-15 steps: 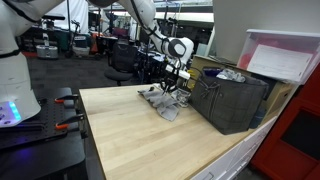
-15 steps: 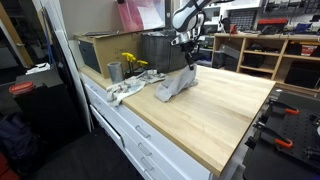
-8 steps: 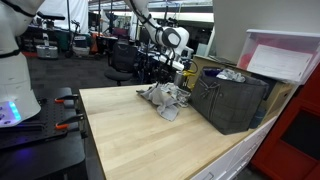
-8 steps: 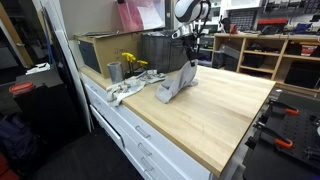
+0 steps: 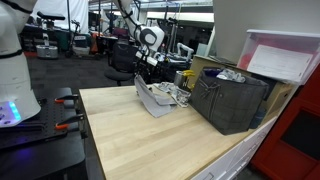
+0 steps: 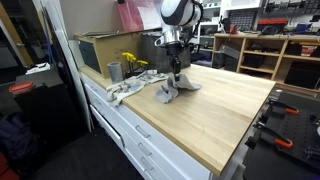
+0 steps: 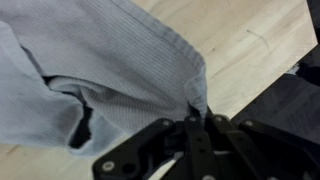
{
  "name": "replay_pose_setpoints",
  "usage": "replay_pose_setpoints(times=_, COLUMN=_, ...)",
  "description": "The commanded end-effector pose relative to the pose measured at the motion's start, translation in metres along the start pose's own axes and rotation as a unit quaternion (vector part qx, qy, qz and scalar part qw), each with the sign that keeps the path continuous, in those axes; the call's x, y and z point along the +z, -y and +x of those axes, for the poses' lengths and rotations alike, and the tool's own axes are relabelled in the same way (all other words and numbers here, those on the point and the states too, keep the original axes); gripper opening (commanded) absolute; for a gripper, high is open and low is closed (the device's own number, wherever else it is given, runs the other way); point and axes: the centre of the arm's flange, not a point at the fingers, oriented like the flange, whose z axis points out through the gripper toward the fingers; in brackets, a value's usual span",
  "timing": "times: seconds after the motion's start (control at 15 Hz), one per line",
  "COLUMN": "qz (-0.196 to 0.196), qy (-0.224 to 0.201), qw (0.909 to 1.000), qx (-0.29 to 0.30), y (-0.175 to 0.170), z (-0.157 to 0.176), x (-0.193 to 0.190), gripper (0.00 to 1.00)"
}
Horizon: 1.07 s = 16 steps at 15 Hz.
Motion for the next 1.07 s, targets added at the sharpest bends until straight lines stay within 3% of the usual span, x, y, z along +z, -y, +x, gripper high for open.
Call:
replay_pose_setpoints(times=0.0, qz=0.0, qy=-0.008, qw=0.9994, qx=-0.033, y=0.055, z=0.013, x=0.003, gripper=0.01)
replay_pose_setpoints(times=0.07, qz=0.005, qy=-0.003, qw=0.9988, qx=-0.049, y=0.063, z=0.011, x=0.005, gripper=0.01)
replay_pose_setpoints(times=0.13, qz=0.008, qy=-0.002, qw=0.9981, qx=-0.061, y=0.069, z=0.007, x=0.006, gripper=0.29)
replay_pose_setpoints(times=0.2, qz=0.007, qy=0.0, qw=0.998, qx=-0.062, y=0.07, z=-0.001, x=0.008, gripper=0.3)
replay_pose_setpoints(times=0.33, qz=0.005, qy=0.005, qw=0.9985, qx=-0.054, y=0.064, z=-0.024, x=0.008, gripper=0.43)
replay_pose_setpoints(times=0.53, qz=-0.006, qy=0.006, qw=0.9996, qx=-0.025, y=0.039, z=-0.066, x=0.0, gripper=0.66)
replay_pose_setpoints(times=0.73, qz=-0.03, qy=-0.019, qw=0.9985, qx=0.041, y=-0.001, z=-0.104, x=-0.013, gripper=0.89)
replay_pose_setpoints(times=0.87, qz=-0.048, qy=-0.03, qw=0.9946, qx=0.087, y=-0.027, z=-0.121, x=-0.018, gripper=0.99)
replay_pose_setpoints(times=1.0, qz=-0.063, qy=-0.039, qw=0.9885, qx=0.132, y=-0.052, z=-0.136, x=-0.014, gripper=1.0)
